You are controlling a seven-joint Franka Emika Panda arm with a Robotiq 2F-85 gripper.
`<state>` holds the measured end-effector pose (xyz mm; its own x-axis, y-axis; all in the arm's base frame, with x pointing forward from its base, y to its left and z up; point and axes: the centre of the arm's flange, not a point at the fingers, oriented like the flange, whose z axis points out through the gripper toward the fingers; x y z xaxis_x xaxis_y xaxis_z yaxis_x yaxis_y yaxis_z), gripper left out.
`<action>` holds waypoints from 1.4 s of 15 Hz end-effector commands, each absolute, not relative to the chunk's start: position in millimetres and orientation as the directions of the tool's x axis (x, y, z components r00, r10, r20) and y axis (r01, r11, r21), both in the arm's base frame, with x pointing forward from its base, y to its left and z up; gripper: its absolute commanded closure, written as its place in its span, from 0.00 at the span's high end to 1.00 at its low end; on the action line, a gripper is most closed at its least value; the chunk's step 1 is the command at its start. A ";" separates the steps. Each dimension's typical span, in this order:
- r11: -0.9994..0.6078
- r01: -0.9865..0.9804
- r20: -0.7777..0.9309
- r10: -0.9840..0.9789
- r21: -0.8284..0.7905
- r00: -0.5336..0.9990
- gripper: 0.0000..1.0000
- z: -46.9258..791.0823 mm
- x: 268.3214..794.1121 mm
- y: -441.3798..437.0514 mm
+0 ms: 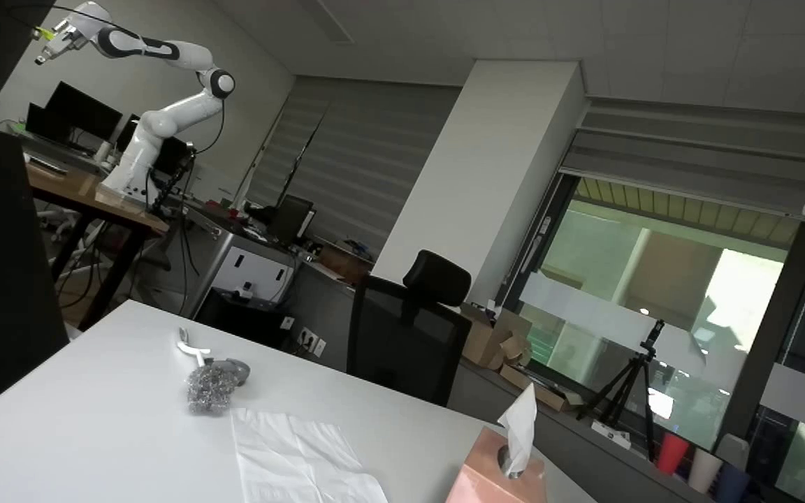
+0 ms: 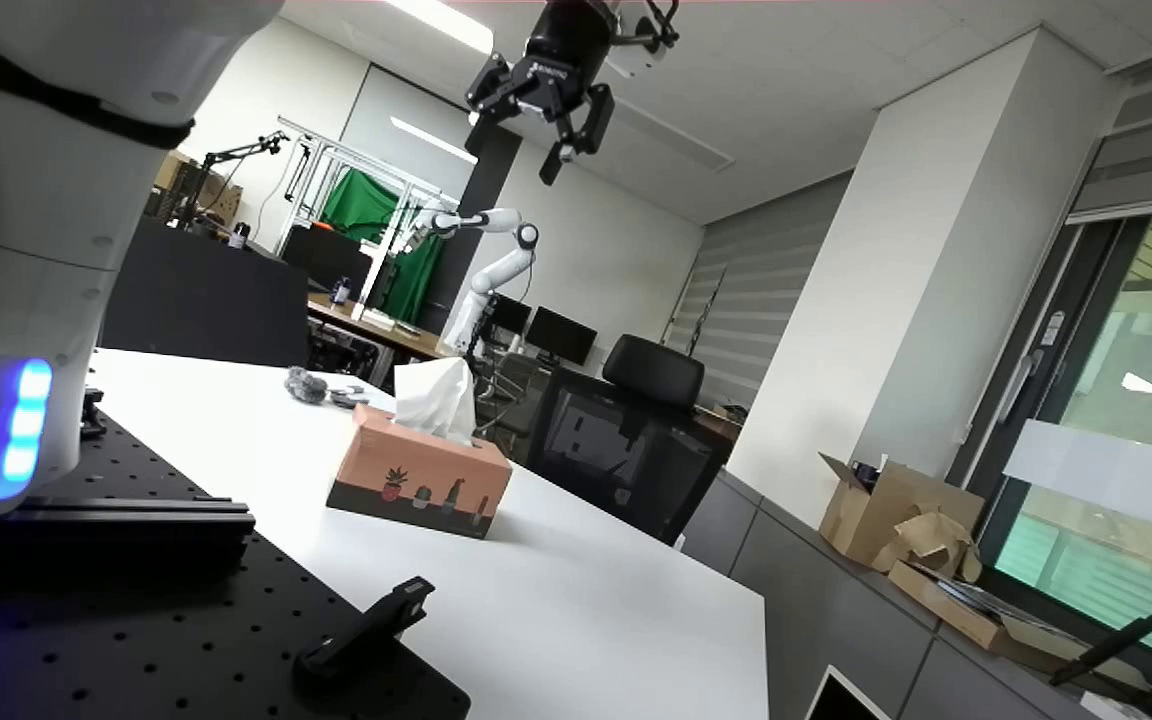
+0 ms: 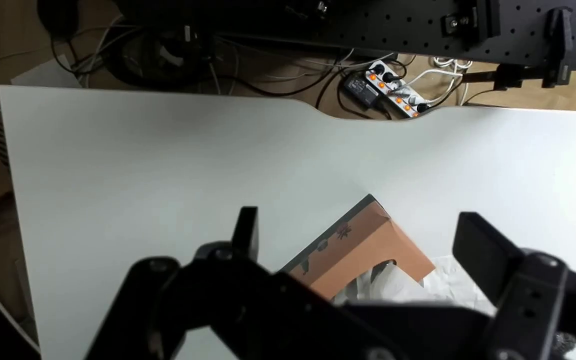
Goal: Take one tissue out of the box and put it on the table
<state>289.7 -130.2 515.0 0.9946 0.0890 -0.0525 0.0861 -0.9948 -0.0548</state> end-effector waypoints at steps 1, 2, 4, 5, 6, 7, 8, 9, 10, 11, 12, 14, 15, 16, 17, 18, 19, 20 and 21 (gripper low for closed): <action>-0.999 0.025 0.004 0.025 -0.044 1.000 1.00 511.7 312.9 -133.0; -0.999 -0.001 0.049 -0.003 -0.032 0.999 1.00 510.5 321.4 -133.0; -0.998 -0.057 0.152 -0.059 -0.017 0.987 1.00 505.3 341.7 -129.6; -0.997 -0.081 0.186 -0.081 -0.006 0.979 1.00 500.2 352.3 -125.0; -0.993 -0.114 0.230 -0.112 -0.006 0.967 1.00 494.7 360.5 -120.6; -0.990 -0.139 0.297 -0.135 -0.009 0.945 1.00 487.3 366.8 -111.5; -0.987 -0.161 0.347 -0.155 -0.013 0.925 1.00 479.9 373.7 -102.0; -0.984 -0.181 0.400 -0.164 0.004 0.902 1.00 468.8 382.3 -87.6; -0.982 -0.190 0.434 -0.164 0.017 0.886 1.00 459.2 390.6 -74.6; -0.981 -0.192 0.460 -0.156 0.031 0.874 1.00 450.3 397.9 -60.6; -0.983 -0.180 0.480 -0.138 0.043 0.866 1.00 440.6 402.8 -45.5; -0.987 -0.145 0.526 -0.092 0.061 0.846 1.00 421.8 410.1 -14.5; -0.989 -0.129 0.529 -0.071 0.074 0.846 1.00 411.4 416.8 0.5; -0.990 -0.117 0.530 -0.055 0.083 0.846 1.00 401.1 422.4 11.6; -0.990 -0.104 0.520 -0.040 0.094 0.853 1.00 390.8 428.6 21.7; -0.989 -0.095 0.514 -0.025 0.109 0.857 1.00 381.3 434.2 29.2; -0.989 -0.087 0.506 -0.013 0.123 0.862 1.00 371.3 438.3 35.0; -0.987 -0.083 0.497 -0.005 0.135 0.868 1.00 361.6 442.8 38.4; -0.986 -0.082 0.489 0.000 0.147 0.872 1.00 353.0 446.4 40.1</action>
<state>418.7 30.2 377.5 0.8685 0.0089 0.4956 -0.0546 -0.9920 0.1135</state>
